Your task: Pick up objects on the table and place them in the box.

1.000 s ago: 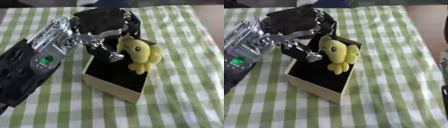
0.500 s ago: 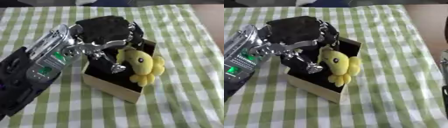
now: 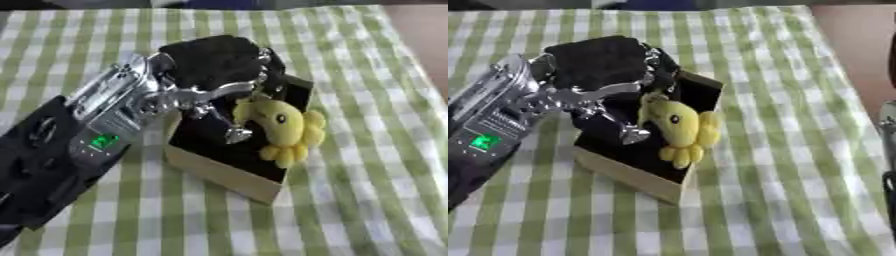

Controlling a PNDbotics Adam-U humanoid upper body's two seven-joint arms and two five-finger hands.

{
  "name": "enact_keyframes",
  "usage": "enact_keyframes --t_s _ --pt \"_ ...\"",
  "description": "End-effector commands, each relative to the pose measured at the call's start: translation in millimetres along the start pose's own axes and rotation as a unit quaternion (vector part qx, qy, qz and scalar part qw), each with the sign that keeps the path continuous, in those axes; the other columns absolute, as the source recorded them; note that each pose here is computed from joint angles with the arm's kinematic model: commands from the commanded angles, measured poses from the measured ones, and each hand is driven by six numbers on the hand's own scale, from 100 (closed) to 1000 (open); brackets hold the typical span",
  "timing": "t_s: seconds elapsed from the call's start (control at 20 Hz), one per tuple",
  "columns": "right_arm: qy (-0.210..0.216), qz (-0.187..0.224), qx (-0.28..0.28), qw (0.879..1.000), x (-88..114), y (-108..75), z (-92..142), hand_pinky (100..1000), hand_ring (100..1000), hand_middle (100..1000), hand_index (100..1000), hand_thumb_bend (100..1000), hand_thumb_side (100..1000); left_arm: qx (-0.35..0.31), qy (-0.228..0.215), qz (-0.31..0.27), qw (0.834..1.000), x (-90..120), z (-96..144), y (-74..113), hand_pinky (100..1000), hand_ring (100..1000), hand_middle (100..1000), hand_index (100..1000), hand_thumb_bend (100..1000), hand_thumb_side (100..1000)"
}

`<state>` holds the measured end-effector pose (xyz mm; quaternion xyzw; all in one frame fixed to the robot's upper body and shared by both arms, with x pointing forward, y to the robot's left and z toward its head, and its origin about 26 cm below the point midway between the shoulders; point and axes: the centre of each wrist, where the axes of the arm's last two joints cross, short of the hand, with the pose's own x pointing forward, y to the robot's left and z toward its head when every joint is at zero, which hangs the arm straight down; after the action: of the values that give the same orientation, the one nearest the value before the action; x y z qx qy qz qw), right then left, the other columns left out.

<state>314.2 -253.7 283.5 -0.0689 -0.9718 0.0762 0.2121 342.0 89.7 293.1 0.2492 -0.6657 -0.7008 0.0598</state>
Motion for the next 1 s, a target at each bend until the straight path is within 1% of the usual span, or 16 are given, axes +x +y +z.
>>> enact_keyframes --t_s 0.05,0.25,0.4,0.45,0.5,0.6,0.7,0.8,0.85,0.95,1.0 --pt "-0.015 0.002 0.0 1.0 7.1 -3.3 -4.5 765 782 704 868 100 1000 -0.004 0.008 -0.016 1.0 -5.0 -4.7 -3.0 385 521 542 604 100 100" --pt "-0.013 0.002 0.0 1.0 6.8 -3.7 -3.9 765 782 703 868 100 1000 -0.008 0.029 -0.021 0.999 -14.5 -8.2 -14.6 386 520 542 603 100 100" --pt "-0.013 0.001 -0.001 1.0 6.6 -3.5 -3.5 764 782 703 868 100 1000 -0.023 0.036 -0.028 0.999 -19.5 -10.9 -22.4 407 534 550 617 100 100" --pt "-0.013 0.0 -0.001 1.0 6.6 -3.4 -3.5 764 782 703 868 100 1000 -0.03 0.038 -0.032 0.998 -21.1 -11.8 -24.9 418 542 557 626 114 100" --pt "-0.013 0.0 -0.001 1.0 6.6 -3.3 -3.5 764 782 702 868 100 1000 -0.037 0.039 -0.034 0.998 -22.5 -12.6 -27.2 439 559 569 647 197 100" --pt "-0.012 0.0 -0.002 1.0 6.4 -3.9 -3.2 764 782 702 868 100 1000 -0.054 0.036 -0.043 0.997 -24.2 -13.8 -30.7 485 602 608 699 315 112" --pt "-0.011 0.001 -0.002 1.0 6.1 -4.2 -2.6 764 782 702 866 100 1000 -0.067 0.033 -0.055 0.996 -24.7 -13.9 -30.7 575 675 676 771 412 151" --pt "-0.011 0.001 -0.003 1.0 6.0 -4.4 -2.3 764 782 702 867 100 1000 -0.079 0.03 -0.067 0.994 -24.5 -13.5 -29.8 635 739 734 829 484 188" --pt "-0.011 0.001 -0.003 1.0 6.0 -4.4 -2.3 764 782 702 867 100 1000 -0.084 0.03 -0.071 0.993 -24.9 -13.2 -29.6 654 760 759 855 532 227" --pt "-0.01 0.001 -0.004 1.0 5.8 -4.6 -2.0 764 782 702 866 100 1000 -0.092 0.031 -0.077 0.992 -25.5 -12.7 -28.8 696 809 812 903 671 329" --pt "-0.01 0.0 -0.004 1.0 5.7 -4.6 -1.7 764 782 702 867 100 1000 -0.092 0.032 -0.08 0.992 -25.8 -12.3 -27.9 714 828 832 920 727 362"
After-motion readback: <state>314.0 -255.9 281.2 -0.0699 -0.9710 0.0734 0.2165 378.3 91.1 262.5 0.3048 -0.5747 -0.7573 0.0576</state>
